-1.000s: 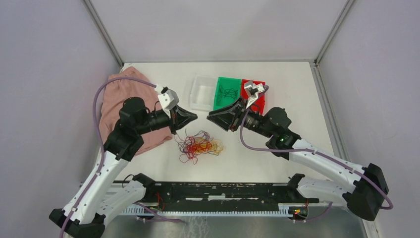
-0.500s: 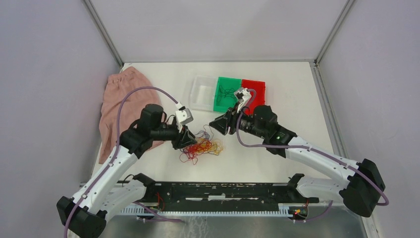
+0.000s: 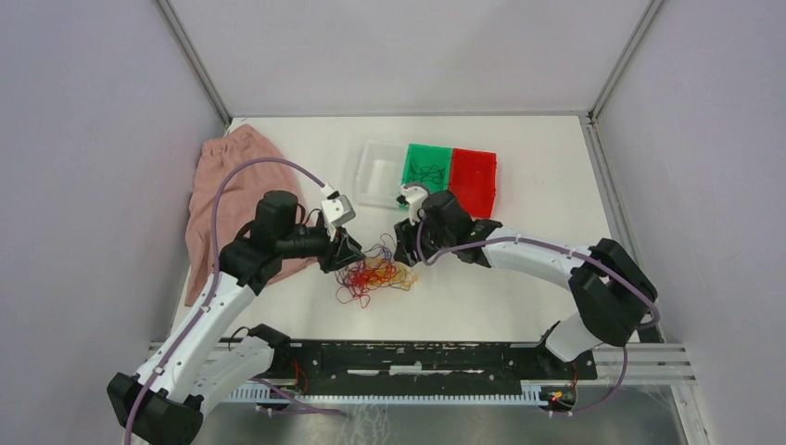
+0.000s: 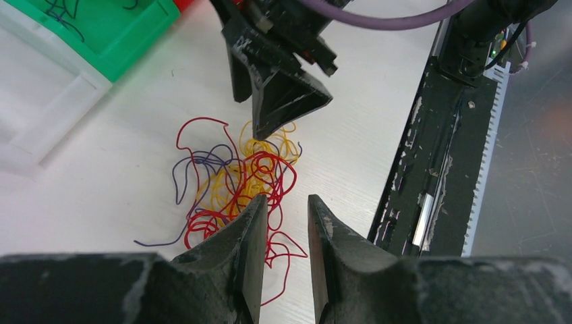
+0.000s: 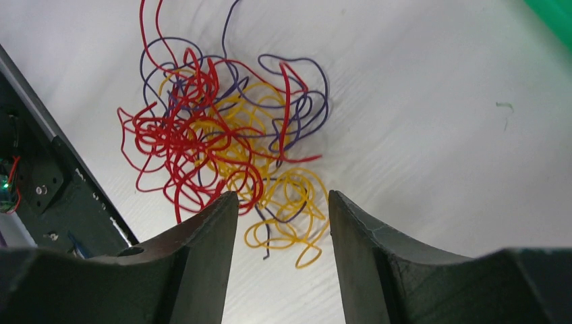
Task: Untangle the cables
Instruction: Untie the cable.
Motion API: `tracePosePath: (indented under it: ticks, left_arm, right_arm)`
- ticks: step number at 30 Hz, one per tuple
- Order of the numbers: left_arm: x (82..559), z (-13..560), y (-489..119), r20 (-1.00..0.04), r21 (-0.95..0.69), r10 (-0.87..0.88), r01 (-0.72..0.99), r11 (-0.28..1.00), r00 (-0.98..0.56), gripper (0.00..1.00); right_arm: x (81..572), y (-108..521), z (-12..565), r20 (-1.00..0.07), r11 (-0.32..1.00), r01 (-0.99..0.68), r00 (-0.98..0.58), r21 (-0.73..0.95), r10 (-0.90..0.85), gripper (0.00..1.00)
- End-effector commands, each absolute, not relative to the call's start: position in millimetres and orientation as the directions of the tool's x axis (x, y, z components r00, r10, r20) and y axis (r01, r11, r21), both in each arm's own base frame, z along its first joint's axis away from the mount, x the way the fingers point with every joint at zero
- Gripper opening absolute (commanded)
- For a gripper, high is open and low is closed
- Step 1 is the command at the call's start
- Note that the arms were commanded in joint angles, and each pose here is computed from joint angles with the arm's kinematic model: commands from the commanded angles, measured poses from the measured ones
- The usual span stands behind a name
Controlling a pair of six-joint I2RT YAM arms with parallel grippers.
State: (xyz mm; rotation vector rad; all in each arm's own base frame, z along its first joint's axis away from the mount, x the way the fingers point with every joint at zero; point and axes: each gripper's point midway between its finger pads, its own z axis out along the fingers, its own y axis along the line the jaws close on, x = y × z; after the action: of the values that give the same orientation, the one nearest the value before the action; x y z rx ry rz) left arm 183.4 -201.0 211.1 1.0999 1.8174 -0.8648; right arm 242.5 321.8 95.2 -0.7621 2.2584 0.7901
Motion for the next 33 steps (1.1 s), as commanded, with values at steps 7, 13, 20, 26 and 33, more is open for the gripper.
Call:
tracePosePath:
  ticks: [7, 13, 20, 26, 33]
  left_arm:
    - [187.0, 249.9, -204.2, -0.938, -0.082, 0.288, 0.927, 0.365, -0.196, 0.36]
    - [188.4, 250.2, -203.3, -0.937, -0.082, 0.288, 0.925, 0.372, -0.199, 0.35]
    - [201.7, 250.0, -198.4, -0.951, -0.053, 0.250, 0.890, 0.454, -0.184, 0.37]
    - [194.3, 273.5, -203.0, -0.978, -0.013, 0.185, 0.907, 0.420, -0.100, 0.46]
    - [167.9, 265.2, -216.1, -0.965, -0.142, 0.173, 0.950, 0.279, -0.196, 0.64]
  right_arm:
    - [291.3, 363.0, 108.3, -0.789, 0.626, -0.733, -0.539, 0.268, -0.294, 0.49]
    - [299.5, 358.2, 138.3, -0.837, 0.635, -0.744, -0.472, 0.208, -0.278, 0.06]
    - [233.7, 375.4, 301.7, -0.927, 0.294, -0.886, -0.374, 0.358, 0.002, 0.01]
    - [187.9, 368.6, 368.4, -0.914, 0.073, -0.915, -0.386, 0.396, 0.126, 0.01]
    - [173.6, 370.2, 402.6, -0.891, -0.020, -0.913, -0.403, 0.408, 0.210, 0.01]
